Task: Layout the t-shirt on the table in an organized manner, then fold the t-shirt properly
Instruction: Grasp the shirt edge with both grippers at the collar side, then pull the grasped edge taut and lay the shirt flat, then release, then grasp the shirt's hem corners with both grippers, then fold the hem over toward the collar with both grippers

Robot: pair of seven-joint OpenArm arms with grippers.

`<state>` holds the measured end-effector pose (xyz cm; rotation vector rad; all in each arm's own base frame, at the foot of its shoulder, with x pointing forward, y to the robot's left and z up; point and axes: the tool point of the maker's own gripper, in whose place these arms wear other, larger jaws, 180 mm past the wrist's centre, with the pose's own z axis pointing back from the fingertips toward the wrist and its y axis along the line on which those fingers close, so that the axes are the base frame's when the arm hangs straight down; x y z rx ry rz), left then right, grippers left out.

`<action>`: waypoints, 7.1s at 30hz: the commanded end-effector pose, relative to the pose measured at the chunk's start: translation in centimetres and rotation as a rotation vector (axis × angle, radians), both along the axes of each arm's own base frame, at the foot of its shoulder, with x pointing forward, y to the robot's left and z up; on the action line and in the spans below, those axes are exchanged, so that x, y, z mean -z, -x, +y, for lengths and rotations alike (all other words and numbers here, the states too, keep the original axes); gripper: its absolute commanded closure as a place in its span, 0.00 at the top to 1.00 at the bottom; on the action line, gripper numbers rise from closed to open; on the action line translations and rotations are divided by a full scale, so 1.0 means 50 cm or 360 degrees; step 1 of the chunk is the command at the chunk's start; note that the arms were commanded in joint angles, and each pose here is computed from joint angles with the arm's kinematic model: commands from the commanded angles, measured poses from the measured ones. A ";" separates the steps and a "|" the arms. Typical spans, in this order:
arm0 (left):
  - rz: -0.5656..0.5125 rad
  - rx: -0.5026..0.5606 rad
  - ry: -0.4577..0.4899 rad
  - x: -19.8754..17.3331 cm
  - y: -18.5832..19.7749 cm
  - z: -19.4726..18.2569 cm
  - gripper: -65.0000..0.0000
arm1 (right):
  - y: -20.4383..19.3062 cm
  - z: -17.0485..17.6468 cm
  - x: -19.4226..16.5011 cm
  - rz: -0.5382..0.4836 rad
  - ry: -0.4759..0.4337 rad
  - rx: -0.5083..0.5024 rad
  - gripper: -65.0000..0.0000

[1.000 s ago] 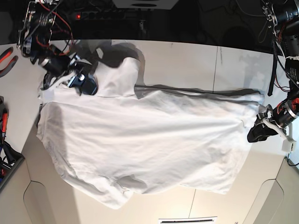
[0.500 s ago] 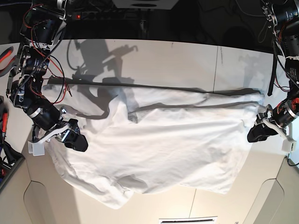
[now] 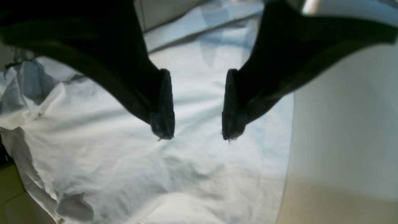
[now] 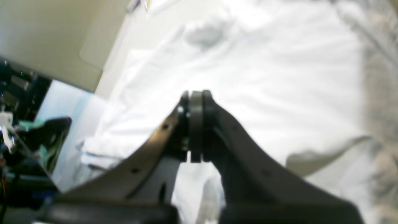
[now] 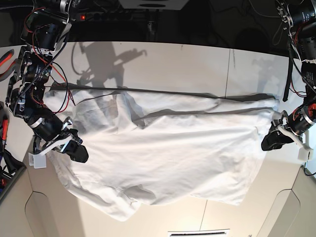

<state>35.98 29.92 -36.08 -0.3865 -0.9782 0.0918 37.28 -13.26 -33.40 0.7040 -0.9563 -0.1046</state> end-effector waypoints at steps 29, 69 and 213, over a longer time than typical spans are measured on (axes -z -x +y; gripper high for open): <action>0.0577 0.0112 -0.0958 0.211 0.094 -0.022 0.00 | 0.155 -0.231 0.185 0.0474 0.0878 0.0303 0.00; 0.0973 0.0214 -0.0789 0.276 0.418 -0.059 0.00 | 0.479 -0.217 0.295 0.1053 0.0731 0.0043 0.00; -0.0111 -0.0374 -0.0070 0.020 -0.197 0.078 0.00 | -0.107 -0.130 0.204 0.0279 0.0497 0.0131 0.00</action>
